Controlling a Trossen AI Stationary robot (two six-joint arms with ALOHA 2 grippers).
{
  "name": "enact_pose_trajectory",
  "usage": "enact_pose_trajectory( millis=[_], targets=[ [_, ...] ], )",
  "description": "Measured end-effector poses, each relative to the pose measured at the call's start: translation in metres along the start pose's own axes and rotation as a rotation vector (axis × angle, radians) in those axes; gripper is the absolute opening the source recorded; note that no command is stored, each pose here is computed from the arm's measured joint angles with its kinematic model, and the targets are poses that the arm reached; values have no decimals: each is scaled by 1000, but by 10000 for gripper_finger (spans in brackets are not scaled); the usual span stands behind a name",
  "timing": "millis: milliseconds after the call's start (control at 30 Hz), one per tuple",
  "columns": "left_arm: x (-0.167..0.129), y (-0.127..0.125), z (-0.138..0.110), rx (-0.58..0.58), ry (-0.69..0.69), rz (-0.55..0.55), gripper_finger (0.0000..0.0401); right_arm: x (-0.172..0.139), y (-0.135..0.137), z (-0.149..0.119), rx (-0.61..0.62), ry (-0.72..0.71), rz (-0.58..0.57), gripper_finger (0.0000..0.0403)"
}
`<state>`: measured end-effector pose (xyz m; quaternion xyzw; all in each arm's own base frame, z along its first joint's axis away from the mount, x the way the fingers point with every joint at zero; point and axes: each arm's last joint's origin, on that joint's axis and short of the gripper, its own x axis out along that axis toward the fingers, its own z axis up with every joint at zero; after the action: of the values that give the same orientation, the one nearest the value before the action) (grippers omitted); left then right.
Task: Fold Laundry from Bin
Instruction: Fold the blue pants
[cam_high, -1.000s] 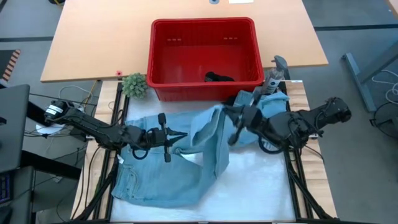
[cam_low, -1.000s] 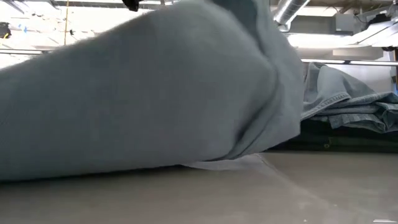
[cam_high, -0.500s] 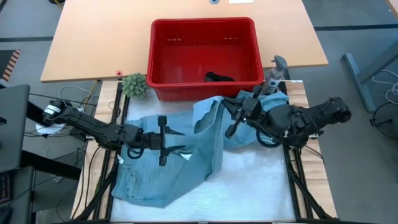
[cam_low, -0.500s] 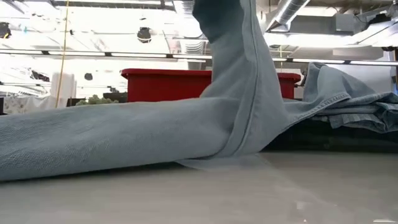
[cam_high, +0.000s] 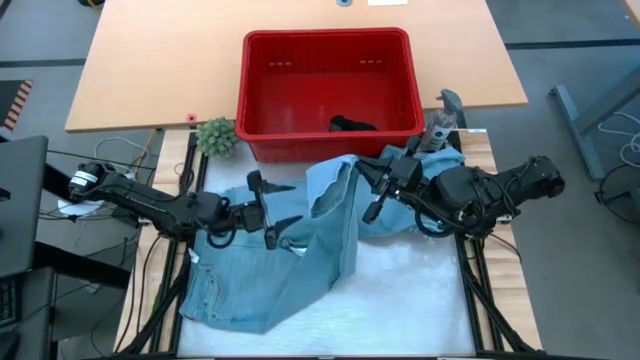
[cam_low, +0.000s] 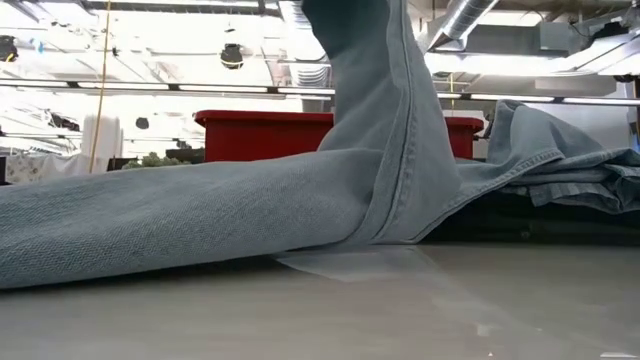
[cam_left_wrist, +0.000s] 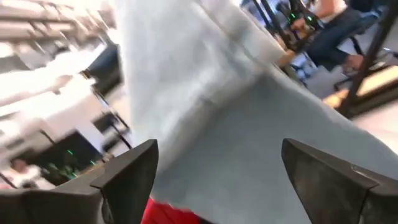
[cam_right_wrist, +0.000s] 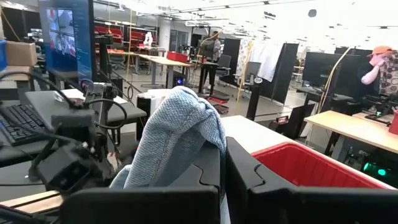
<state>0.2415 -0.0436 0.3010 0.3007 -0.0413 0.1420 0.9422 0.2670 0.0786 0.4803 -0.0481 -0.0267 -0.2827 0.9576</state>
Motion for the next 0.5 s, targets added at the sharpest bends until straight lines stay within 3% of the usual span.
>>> enact_pose_trajectory(
  millis=[133, 300, 500],
  targets=[
    [1, 4, 3, 36, -68, -10, 335, 0, 0, 0, 1, -1, 1, 25],
    [7, 1, -5, 93, -42, -27, 335, 0, 0, 0, 29, -3, 2, 25],
    [17, -3, -7, 199, -62, 75, 335, 4, 0, -1, 59, -8, 42, 25]
  ],
)
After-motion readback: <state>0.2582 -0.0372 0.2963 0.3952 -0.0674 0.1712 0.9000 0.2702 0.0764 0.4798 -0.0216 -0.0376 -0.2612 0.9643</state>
